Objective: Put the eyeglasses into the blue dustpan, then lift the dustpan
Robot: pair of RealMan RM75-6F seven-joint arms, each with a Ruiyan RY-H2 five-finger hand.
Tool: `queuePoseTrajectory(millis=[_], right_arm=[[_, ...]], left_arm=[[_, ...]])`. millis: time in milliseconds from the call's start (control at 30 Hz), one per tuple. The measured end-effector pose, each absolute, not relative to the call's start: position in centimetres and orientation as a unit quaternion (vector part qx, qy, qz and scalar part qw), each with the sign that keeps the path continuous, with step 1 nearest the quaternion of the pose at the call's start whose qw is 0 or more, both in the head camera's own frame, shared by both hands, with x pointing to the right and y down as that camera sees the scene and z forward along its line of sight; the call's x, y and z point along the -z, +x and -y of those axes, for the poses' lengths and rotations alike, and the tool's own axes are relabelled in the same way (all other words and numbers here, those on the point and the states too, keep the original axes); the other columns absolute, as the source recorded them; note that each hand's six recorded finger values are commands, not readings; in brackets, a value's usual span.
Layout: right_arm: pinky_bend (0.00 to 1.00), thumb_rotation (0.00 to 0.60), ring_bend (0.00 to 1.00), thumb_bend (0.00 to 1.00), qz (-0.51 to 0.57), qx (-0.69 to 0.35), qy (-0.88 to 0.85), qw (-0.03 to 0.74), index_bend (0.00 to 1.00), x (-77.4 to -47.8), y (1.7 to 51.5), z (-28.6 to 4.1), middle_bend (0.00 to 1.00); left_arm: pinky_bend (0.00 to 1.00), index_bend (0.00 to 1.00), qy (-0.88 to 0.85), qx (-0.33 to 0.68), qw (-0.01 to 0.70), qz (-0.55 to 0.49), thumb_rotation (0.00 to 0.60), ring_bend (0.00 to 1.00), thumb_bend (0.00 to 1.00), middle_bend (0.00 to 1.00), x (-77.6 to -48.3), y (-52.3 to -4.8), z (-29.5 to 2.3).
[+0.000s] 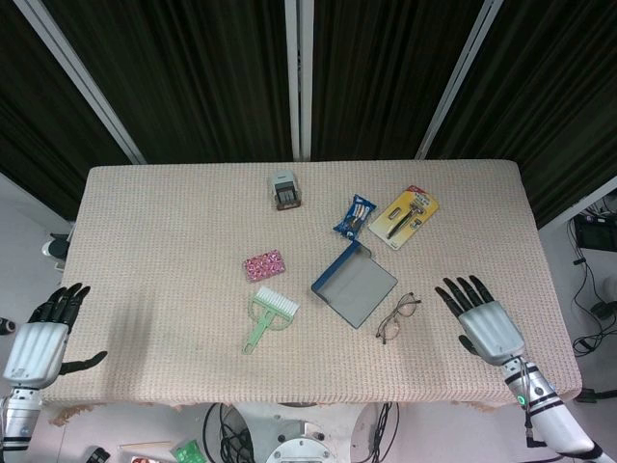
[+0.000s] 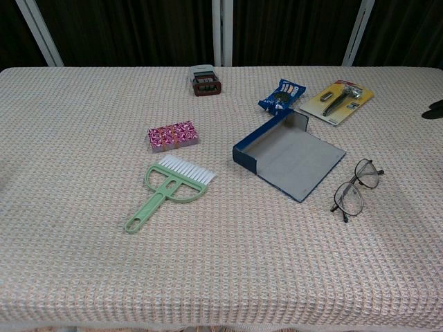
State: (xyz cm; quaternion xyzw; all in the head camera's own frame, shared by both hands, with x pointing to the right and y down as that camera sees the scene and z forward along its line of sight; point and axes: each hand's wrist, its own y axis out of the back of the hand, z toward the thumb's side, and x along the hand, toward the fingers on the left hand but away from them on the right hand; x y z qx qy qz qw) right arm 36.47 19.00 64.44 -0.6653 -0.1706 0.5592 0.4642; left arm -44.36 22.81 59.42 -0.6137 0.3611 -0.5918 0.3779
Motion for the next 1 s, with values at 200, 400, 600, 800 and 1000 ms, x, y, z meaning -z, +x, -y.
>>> queuePoseTrajectory(millis=[200, 400, 600, 800, 1000], right_arm=[[0.0, 0.6, 0.0, 0.18, 0.125, -0.512, -0.684, 0.504, 0.1, -66.5, 33.0, -16.7, 0.0], [0.0, 0.6, 0.0, 0.18, 0.117, -0.483, -0.72, 0.485, 0.23, -68.4, 31.0, -16.2, 0.0], [0.0, 0.6, 0.0, 0.18, 0.117, -0.471, -0.734, 0.475, 0.3, -70.0, 29.9, -15.9, 0.0], [0.0, 0.6, 0.0, 0.18, 0.129, -0.468, -0.739, 0.467, 0.37, -71.0, 29.3, -15.4, 0.0], [0.0, 0.6, 0.0, 0.2, 0.136, -0.473, -0.741, 0.457, 0.41, -71.6, 29.2, -15.2, 0.0]], left_arm=[[0.24, 0.05, -0.62, 0.593, 0.369, -0.358, 0.465, 0.08, 0.07, 0.06, -59.6, -44.2, -23.1], [0.24, 0.06, -0.617, 0.6, 0.363, -0.358, 0.464, 0.08, 0.07, 0.06, -59.6, -44.7, -23.4], [0.24, 0.06, -0.616, 0.603, 0.359, -0.358, 0.465, 0.08, 0.07, 0.06, -59.8, -44.9, -23.5], [0.24, 0.06, -0.616, 0.604, 0.358, -0.357, 0.47, 0.08, 0.07, 0.06, -60.0, -44.9, -23.4], [0.24, 0.06, -0.614, 0.61, 0.359, -0.351, 0.518, 0.08, 0.07, 0.06, -60.2, -45.0, -23.5]])
